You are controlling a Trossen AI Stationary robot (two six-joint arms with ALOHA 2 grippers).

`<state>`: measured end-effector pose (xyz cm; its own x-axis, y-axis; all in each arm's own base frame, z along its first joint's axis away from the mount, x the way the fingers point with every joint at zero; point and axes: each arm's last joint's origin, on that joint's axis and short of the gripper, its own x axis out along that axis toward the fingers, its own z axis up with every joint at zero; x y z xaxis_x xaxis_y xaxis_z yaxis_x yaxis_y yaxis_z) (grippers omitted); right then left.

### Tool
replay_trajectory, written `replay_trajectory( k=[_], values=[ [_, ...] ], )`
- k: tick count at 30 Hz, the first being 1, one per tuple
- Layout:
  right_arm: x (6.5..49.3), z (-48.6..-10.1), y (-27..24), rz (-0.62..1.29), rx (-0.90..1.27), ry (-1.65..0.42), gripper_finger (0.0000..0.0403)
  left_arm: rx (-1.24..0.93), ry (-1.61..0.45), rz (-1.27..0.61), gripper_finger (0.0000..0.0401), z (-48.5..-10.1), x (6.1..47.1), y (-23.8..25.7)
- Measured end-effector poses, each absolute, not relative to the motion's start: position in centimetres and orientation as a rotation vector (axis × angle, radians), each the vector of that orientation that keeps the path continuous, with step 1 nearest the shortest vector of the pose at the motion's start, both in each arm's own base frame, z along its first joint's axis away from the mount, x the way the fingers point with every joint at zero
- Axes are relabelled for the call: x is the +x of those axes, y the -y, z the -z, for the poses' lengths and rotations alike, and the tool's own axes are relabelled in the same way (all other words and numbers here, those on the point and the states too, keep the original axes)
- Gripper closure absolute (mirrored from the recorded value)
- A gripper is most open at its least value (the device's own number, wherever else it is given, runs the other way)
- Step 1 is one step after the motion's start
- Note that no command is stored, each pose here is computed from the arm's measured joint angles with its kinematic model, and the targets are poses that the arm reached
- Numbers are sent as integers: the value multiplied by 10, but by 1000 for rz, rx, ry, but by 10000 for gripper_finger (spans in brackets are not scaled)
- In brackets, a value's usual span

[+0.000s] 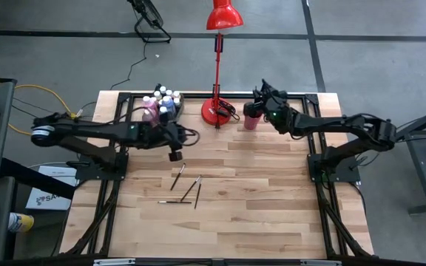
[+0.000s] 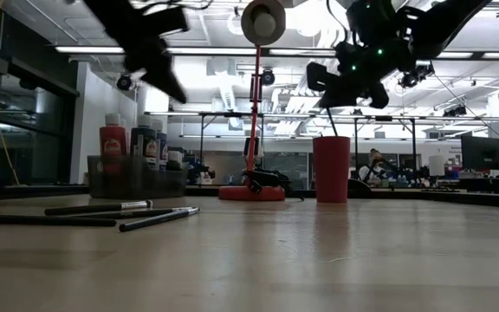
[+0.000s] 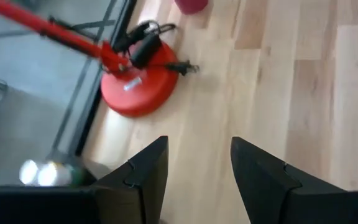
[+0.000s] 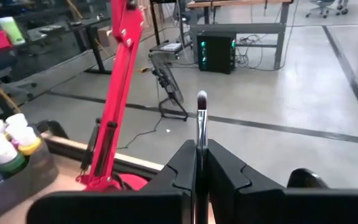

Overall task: Pick & Place Paint Supplies
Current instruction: Put the paint brush into the cup

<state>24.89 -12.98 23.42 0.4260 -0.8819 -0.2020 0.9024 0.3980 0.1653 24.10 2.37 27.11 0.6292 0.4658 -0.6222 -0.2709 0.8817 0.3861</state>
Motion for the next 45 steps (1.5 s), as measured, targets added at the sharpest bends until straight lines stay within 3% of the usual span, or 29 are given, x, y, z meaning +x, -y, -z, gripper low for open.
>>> replay_trajectory(
  k=[7, 15, 24, 34, 45],
  values=[
    [251, -226, 129, 1086, 271, -156, 356, 147, -769, -445, 233, -247, 209, -13],
    [250, -223, 128, 1079, 271, -204, 331, 121, -770, -432, 233, -243, 205, -6],
    [240, -251, 109, 994, 284, -121, 314, 116, -871, -398, 233, -235, 200, -5],
    [227, -279, 83, 894, 295, -32, 312, -129, -895, -432, 233, -226, 204, -3],
    [230, -281, 63, 818, 291, -44, 312, -290, -1008, -399, 233, -200, 222, 1]
  ],
)
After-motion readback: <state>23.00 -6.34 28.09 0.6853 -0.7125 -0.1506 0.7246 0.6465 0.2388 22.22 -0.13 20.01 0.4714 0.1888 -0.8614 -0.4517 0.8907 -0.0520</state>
